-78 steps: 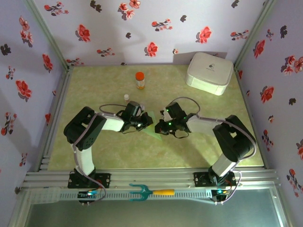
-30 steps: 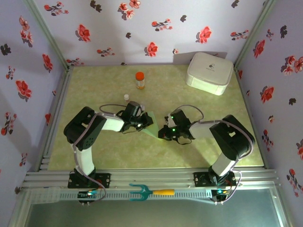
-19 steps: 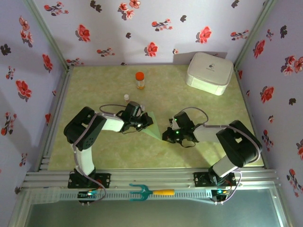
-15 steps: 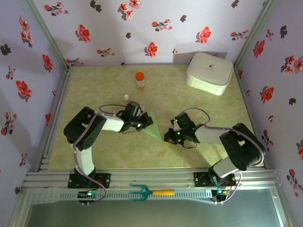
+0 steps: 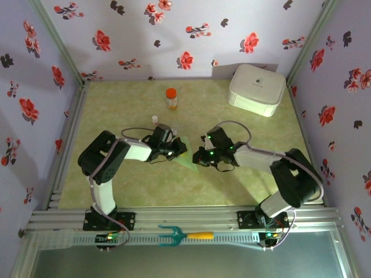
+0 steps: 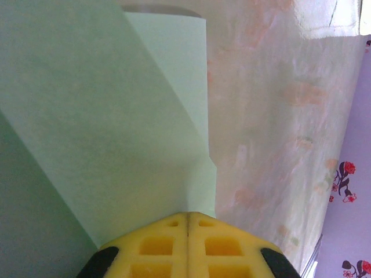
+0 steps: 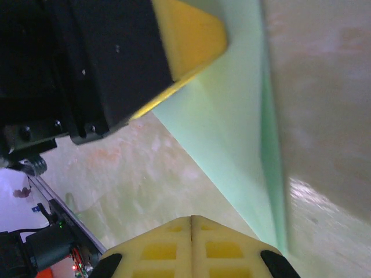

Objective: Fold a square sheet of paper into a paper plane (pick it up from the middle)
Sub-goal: Fourth fold the wing at the center of the table.

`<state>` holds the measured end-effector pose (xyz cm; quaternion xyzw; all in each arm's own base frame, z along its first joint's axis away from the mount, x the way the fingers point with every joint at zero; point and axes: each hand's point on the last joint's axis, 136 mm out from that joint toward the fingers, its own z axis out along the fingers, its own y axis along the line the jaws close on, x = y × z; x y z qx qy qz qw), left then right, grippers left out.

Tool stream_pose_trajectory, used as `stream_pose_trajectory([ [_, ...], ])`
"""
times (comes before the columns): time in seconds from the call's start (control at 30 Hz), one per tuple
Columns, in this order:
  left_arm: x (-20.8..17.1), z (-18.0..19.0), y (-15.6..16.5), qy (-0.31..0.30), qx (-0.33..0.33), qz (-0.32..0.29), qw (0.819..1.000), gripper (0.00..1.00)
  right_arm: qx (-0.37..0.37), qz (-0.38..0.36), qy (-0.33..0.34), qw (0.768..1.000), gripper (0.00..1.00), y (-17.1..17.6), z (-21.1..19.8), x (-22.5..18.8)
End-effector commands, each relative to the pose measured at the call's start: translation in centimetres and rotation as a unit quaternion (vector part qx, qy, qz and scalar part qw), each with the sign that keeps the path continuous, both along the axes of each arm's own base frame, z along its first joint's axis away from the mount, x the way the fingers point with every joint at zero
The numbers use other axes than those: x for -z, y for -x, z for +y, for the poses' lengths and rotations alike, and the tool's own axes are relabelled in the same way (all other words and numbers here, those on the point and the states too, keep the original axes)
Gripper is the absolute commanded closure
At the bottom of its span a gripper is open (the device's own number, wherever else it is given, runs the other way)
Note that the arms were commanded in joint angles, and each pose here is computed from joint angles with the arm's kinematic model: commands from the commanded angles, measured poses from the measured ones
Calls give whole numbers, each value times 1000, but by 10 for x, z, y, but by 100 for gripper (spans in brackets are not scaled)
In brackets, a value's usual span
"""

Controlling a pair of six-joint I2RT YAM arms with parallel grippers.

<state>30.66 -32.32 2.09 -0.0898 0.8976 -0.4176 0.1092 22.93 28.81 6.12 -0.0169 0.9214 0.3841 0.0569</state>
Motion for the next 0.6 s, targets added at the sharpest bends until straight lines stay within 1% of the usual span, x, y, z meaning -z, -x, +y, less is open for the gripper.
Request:
stream_pose_trajectory([
  [0.0, 32, 14, 11, -44, -5, 30, 999, 95, -12, 23, 4, 1000, 99, 5, 6, 15],
  [0.13, 31, 13, 10, -42, -4, 29, 999, 95, -3, 43, 39, 998, 99, 13, -10, 45],
  [0.23, 31, 13, 11, -43, -4, 30, 999, 95, 7, 57, 42, 998, 99, 19, -21, 57],
  [0.43, 32, 12, 10, -42, -3, 30, 999, 95, 14, 78, 19, 997, 98, 39, -30, 62],
  [0.57, 33, 13, 11, -43, -3, 31, 999, 95, 18, 78, 39, 996, 98, 48, -43, 61],
])
